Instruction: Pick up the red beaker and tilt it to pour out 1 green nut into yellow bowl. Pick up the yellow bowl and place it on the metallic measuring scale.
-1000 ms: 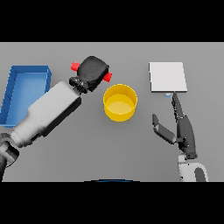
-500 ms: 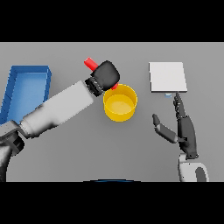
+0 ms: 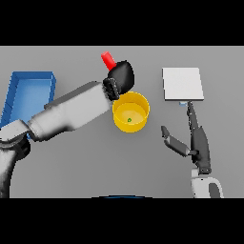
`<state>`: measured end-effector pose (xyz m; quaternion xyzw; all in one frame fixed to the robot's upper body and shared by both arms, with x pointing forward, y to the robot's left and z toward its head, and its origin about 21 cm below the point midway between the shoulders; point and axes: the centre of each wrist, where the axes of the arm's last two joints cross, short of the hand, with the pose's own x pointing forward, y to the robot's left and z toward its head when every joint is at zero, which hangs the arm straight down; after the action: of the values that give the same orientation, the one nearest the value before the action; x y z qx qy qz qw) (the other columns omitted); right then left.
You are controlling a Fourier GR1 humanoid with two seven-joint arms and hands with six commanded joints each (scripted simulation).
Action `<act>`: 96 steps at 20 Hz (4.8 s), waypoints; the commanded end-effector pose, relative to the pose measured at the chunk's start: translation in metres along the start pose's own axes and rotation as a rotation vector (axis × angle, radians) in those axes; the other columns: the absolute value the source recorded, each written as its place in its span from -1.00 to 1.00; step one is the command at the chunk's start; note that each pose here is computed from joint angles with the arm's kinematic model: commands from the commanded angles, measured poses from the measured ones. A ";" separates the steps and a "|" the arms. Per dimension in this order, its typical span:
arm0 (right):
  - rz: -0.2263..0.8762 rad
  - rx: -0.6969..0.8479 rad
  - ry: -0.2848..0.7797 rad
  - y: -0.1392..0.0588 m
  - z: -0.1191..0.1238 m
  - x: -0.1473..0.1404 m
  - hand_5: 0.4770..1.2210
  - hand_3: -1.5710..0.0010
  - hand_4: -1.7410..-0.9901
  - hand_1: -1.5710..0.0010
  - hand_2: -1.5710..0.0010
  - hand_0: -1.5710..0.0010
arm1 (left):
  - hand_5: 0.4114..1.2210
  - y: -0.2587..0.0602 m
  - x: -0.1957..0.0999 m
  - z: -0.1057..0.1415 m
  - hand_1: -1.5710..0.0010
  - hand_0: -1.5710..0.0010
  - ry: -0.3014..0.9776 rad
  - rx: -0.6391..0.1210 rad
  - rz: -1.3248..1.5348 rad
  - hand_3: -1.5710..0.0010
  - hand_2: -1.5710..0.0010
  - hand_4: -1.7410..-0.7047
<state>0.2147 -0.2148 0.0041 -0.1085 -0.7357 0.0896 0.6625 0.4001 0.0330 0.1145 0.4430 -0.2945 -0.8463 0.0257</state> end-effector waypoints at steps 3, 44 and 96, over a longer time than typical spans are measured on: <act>-0.002 0.001 -0.001 -0.003 -0.002 -0.003 -0.70 1.00 0.40 1.00 1.00 1.00 | 1.00 0.003 0.001 -0.002 -1.00 -1.00 -0.023 -0.011 -0.085 -1.00 -1.00 -0.99; 0.032 0.076 -0.054 -0.008 -0.007 -0.008 -0.50 1.00 0.40 1.00 1.00 1.00 | 1.00 -0.227 -0.103 0.163 -1.00 -1.00 1.191 0.259 1.658 -0.84 -1.00 -1.00; 0.961 0.860 -0.351 0.036 -0.118 0.065 -0.45 1.00 0.26 1.00 1.00 1.00 | -0.24 -0.233 -0.051 0.176 1.00 1.00 0.933 0.030 1.826 1.00 1.00 0.82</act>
<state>0.3268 -0.1640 0.0689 -0.1344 -0.6012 0.6765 0.4035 0.3470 0.3244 0.1067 0.3353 -0.4906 -0.2432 0.7667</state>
